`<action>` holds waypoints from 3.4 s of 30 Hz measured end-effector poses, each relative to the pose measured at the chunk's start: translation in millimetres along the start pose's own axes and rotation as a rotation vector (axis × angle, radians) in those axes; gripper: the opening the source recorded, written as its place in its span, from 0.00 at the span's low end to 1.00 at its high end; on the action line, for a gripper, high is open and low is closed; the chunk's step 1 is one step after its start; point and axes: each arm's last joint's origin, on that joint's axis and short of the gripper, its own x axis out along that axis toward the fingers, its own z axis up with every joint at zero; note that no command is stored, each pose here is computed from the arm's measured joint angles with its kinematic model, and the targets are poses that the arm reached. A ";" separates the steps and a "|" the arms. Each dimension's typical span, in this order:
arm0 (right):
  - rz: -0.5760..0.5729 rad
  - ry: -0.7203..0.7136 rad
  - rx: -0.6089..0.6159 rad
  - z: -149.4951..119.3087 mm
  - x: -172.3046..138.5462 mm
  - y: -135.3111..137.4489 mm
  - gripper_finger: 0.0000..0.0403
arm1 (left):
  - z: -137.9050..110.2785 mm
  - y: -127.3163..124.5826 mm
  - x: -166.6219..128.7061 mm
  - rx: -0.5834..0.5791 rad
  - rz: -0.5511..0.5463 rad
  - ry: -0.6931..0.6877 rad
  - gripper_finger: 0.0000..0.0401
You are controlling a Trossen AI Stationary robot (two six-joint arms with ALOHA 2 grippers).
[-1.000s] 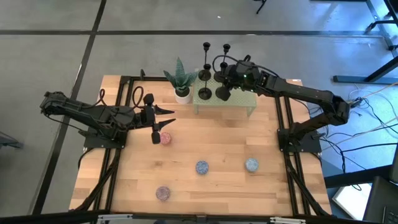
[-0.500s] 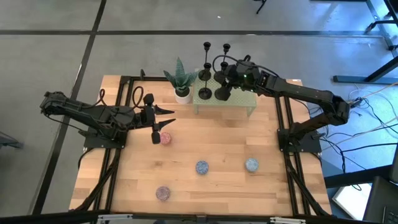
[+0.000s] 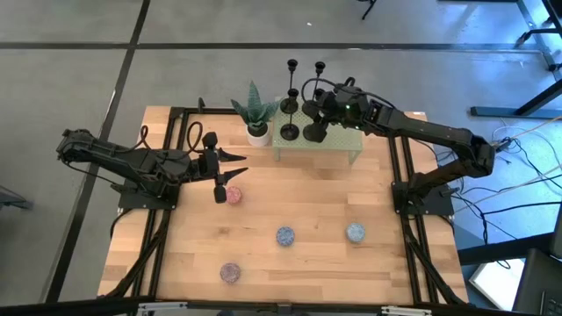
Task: Pick & Place candle stick holders
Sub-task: Align the black candle holder with the other black candle holder on the shelf, then put the light blue scented candle on the shelf
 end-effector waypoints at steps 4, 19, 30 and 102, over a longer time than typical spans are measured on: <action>0.004 -0.032 0.006 5.0 -12.4 -2.1 0.41 | 0.0 0.0 0.0 0.000 0.000 0.000 0.32; 0.055 0.049 0.010 0.1 -50.7 -2.2 0.41 | 0.0 0.0 0.0 0.000 0.000 0.000 0.32; 0.124 0.351 0.075 -27.8 -79.9 17.9 0.41 | 0.0 0.0 0.0 0.001 0.000 0.000 0.32; 0.364 1.256 -0.133 -186.8 -84.8 213.0 0.77 | -2.8 -0.1 -0.1 -0.010 -0.001 0.026 0.32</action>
